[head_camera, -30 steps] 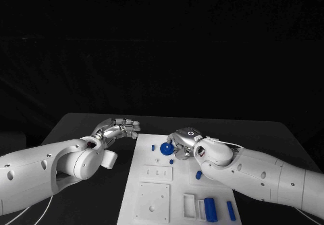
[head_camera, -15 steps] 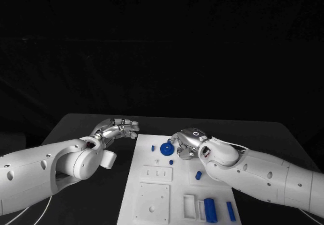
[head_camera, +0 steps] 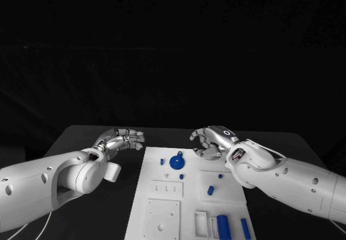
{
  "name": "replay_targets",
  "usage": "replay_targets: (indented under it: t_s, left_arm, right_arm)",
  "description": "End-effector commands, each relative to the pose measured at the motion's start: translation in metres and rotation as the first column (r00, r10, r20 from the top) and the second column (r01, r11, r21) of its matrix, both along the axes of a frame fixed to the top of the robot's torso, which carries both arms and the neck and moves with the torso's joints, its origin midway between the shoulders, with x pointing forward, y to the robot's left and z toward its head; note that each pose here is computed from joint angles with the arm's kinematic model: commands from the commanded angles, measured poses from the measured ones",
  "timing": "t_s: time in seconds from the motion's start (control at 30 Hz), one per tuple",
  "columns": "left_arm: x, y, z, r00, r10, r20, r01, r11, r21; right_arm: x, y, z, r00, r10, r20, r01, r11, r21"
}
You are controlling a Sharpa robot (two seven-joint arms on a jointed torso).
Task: Assemble the parts on the task board
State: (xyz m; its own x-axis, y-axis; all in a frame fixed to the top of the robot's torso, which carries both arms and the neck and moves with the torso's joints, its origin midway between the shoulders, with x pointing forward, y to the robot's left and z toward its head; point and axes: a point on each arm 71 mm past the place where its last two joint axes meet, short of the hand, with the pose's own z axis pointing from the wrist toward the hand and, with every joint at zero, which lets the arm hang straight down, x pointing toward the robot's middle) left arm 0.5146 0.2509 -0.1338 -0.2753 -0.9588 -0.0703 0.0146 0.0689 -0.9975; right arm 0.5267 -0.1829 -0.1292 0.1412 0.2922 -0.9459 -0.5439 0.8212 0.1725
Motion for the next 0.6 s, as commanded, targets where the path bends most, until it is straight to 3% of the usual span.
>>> replay_targets:
  t_s: [0.03,0.27,0.6]
  left_arm:
    - [0.0010,-0.002,0.0030,1.000,-0.012,0.020,0.012,1.000,-0.005]
    - [0.0006,-0.003,0.0030,1.000,-0.019,0.020,0.019,1.000,-0.007]
    - [0.0002,-0.005,0.0028,0.999,-0.026,0.019,0.027,1.000,-0.009]
  right_arm:
    - [0.001,-0.019,-0.003,0.993,0.035,-0.116,-0.027,0.997,0.072]
    - [0.002,-0.066,-0.008,0.973,0.041,-0.228,-0.011,0.991,0.130]
    - [0.010,-0.130,-0.014,0.952,-0.071,-0.297,0.123,0.979,0.160]
